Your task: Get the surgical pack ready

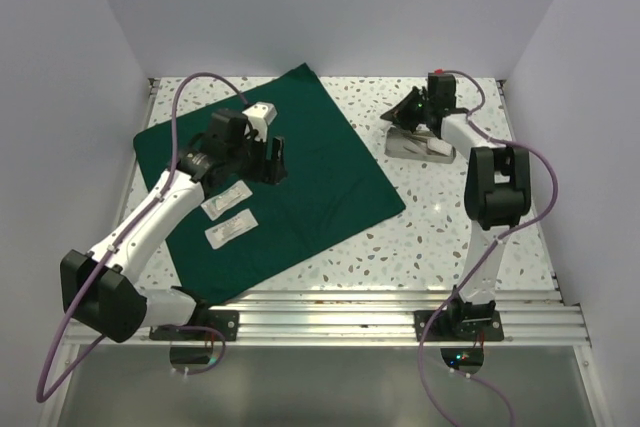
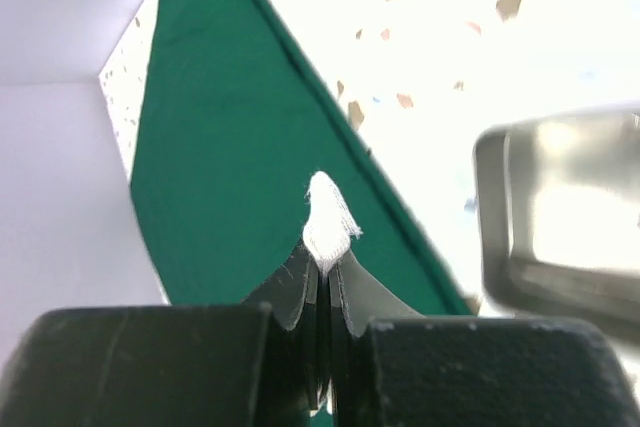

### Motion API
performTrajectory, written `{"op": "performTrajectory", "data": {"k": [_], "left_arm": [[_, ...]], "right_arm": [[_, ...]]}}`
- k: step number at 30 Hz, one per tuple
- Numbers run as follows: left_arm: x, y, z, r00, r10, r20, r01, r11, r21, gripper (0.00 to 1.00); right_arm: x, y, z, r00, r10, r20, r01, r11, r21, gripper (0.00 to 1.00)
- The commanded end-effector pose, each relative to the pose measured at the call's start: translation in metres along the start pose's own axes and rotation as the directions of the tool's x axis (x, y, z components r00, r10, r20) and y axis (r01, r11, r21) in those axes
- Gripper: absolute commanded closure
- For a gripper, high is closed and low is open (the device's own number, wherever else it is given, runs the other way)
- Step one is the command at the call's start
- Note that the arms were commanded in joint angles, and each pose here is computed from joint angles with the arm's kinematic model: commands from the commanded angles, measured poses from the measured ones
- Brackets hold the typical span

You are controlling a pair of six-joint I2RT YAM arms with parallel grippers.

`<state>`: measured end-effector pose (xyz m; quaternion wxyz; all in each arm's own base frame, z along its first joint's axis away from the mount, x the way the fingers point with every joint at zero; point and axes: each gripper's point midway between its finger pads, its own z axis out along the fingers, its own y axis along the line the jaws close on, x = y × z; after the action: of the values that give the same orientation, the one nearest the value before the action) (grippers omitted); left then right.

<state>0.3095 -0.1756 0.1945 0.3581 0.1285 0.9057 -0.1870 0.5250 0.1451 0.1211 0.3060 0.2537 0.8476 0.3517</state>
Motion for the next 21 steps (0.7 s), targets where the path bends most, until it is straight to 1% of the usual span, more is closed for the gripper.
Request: {"op": "performTrajectory", "data": {"k": [1, 2, 3, 5, 10, 12, 14, 21], "left_arm": [[-0.024, 0.002, -0.003, 0.993, 0.091, 0.069, -0.092, 0.996, 0.011, 0.25], [-0.025, 0.003, -0.004, 0.994, 0.089, 0.066, -0.09, 0.996, 0.012, 0.25], [-0.024, 0.006, -0.004, 0.994, 0.09, 0.059, -0.09, 0.996, 0.008, 0.26], [-0.019, 0.009, -0.003, 0.995, 0.087, 0.043, -0.087, 0.996, -0.002, 0.27], [-0.019, 0.023, 0.001, 0.998, 0.055, 0.039, -0.054, 0.998, -0.029, 0.27], [-0.02, 0.029, 0.004, 0.999, 0.02, 0.028, -0.019, 0.999, -0.031, 0.27], [-0.022, 0.028, 0.005, 1.0, 0.011, 0.025, -0.011, 1.0, -0.016, 0.27], [-0.008, 0.043, 0.015, 0.999, -0.029, -0.023, 0.028, 0.999, -0.041, 0.29]], "right_arm": [[-0.021, -0.005, 0.018, 0.996, -0.09, -0.009, 0.09, 0.996, 0.012, 1.0], [-0.028, 0.004, 0.019, 0.993, -0.114, -0.014, 0.114, 0.993, -0.019, 1.0], [-0.023, -0.007, 0.023, 0.993, -0.11, -0.044, 0.111, 0.994, 0.016, 1.0], [-0.029, -0.014, 0.022, 0.988, -0.146, -0.039, 0.148, 0.987, 0.055, 1.0], [-0.017, -0.036, 0.022, 0.982, -0.145, -0.124, 0.154, 0.986, 0.069, 1.0], [-0.018, -0.039, 0.02, 0.98, -0.152, -0.132, 0.162, 0.984, 0.073, 1.0], [-0.021, -0.041, 0.022, 0.976, -0.172, -0.135, 0.184, 0.98, 0.078, 1.0], [-0.013, -0.057, 0.033, 0.971, -0.149, -0.186, 0.166, 0.983, 0.082, 1.0]]}}
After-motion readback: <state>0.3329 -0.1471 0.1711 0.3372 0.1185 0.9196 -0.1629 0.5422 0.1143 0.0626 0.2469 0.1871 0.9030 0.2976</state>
